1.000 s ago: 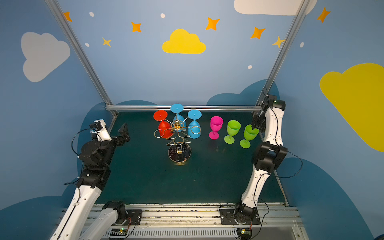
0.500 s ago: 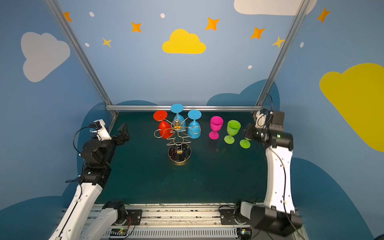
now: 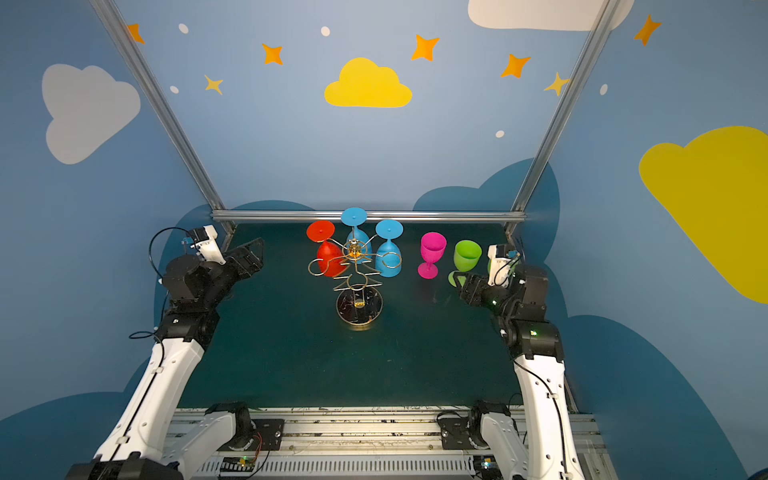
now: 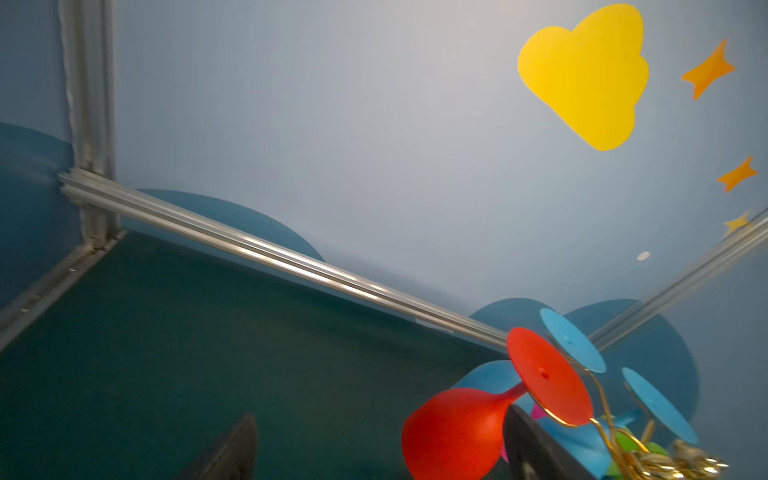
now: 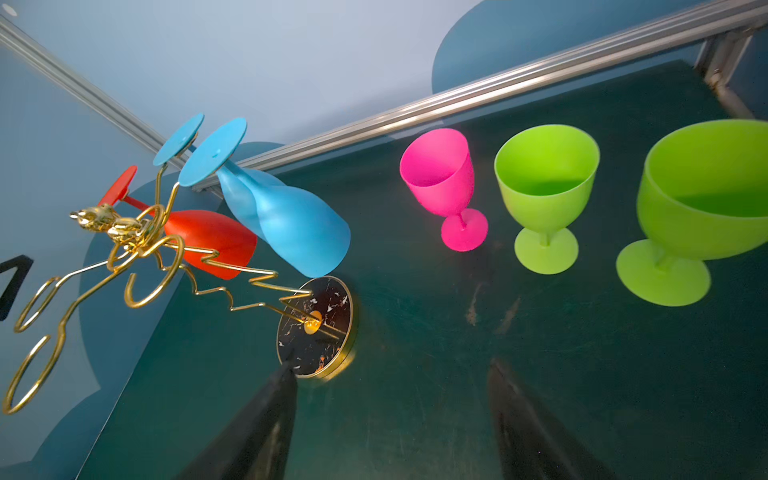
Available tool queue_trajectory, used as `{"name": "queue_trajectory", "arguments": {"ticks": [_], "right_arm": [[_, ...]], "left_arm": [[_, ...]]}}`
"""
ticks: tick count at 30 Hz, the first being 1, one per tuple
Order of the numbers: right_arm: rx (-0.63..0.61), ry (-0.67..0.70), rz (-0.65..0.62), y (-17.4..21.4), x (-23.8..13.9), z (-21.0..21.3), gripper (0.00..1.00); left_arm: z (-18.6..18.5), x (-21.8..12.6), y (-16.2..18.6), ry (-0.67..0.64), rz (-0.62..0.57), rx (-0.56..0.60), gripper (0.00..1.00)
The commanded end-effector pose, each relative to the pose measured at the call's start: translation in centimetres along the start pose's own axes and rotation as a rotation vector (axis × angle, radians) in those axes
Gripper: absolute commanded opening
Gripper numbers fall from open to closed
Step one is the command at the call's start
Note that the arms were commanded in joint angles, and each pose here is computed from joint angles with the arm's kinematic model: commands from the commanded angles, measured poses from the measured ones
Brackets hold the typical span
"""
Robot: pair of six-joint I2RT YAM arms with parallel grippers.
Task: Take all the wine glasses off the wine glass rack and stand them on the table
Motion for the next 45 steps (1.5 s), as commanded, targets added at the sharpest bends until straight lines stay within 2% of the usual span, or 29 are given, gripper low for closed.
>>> {"name": "queue_trajectory", "arguments": {"ticks": [1,8,12,26,45], "right_arm": [[-0.051,-0.111,-0.053,-0.2,-0.2,1.6,0.73],[-0.058,-0.127,-0.021,1.4,0.1,1.6,0.73],[-0.058,-0.105,-0.008,2.4,0.5,0.9,0.73],[-0.047,-0.1,-0.004,3.7,-0.1,0.5,0.74],[-0.039,-0.112,0.0,3.7,-0.1,0.7,0.74]], "left_arm": [[-1.0,0.3,-0.7,0.181,0.084,-0.125,0.88],[-2.0,3.0,-1.8,0.45,0.223,-0.233,0.81],[-2.4,4.6,-2.3,0.56,0.242,-0.255,0.79],[-4.4,9.3,-0.2,0.488,0.366,-0.219,0.74],[-5.8,12.4,0.8,0.495,0.4,-0.199,0.63]]}}
Point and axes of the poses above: each gripper's point midway between its finger pads, its own x axis out along the fingers, its own z axis along the line the jaws close on, y = z × x, the point moved 9 cm from there along -x, back along the fingers, and after that the axes turned 13 degrees about x, right-handed, at the moved point
